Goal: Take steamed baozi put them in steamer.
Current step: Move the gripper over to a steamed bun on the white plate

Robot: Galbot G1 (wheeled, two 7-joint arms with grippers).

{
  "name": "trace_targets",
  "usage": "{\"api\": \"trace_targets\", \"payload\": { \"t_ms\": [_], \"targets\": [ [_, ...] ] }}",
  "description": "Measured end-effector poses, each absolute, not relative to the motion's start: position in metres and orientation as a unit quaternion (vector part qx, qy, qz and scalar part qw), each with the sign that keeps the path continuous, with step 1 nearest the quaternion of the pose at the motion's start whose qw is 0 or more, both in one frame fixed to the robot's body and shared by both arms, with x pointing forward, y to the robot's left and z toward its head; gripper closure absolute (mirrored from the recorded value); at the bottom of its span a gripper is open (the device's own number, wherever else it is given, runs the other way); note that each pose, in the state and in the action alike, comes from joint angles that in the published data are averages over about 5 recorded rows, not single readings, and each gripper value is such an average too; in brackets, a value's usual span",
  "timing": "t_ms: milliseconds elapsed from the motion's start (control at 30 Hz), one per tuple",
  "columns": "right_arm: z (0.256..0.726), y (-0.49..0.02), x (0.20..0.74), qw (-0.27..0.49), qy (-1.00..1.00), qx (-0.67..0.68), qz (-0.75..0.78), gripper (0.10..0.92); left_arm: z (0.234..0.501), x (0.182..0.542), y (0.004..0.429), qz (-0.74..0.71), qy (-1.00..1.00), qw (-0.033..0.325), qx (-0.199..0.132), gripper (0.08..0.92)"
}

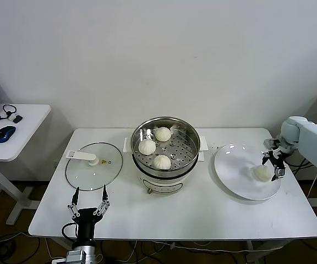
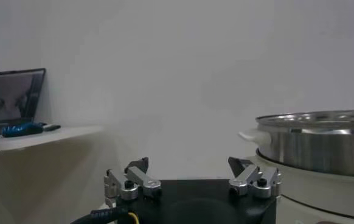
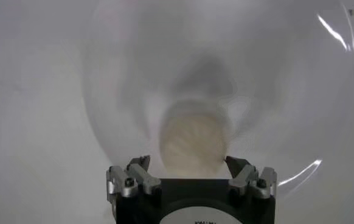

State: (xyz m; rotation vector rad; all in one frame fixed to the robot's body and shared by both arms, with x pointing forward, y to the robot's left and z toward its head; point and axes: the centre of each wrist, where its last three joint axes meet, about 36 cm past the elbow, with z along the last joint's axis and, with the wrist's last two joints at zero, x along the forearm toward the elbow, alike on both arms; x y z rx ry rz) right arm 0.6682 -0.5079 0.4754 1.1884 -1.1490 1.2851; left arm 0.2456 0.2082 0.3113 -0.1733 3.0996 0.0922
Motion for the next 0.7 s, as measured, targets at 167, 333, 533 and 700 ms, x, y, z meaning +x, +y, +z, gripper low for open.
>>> {"api": "trace_targets", "payload": {
  "t_ms": [167, 333, 533, 700],
  "targets": [
    [0.4742, -0.5075, 0.6691, 0.500, -0.477, 0.490, 0.531, 0.200, 0.3123, 0.2460, 0.2079, 0.029, 0.998, 0.019, -0.056, 0.177],
    [0.4724, -0.5071, 0.6686, 0.500, -0.476, 0.491, 0.531, 0.229, 0.3134, 0.2457, 0.2075, 0.029, 0.998, 0.020, -0.055, 0.177],
    [0.4713, -0.5075, 0.6678, 0.500, -0.477, 0.491, 0.531, 0.278, 0.3141, 0.2456, 0.2071, 0.029, 0.998, 0.021, -0.055, 0.177],
    [0.4715, -0.5074, 0.6680, 0.500, -0.478, 0.490, 0.531, 0.409, 0.3141, 0.2454, 0.2066, 0.028, 0.998, 0.021, -0.054, 0.177]
  ]
}}
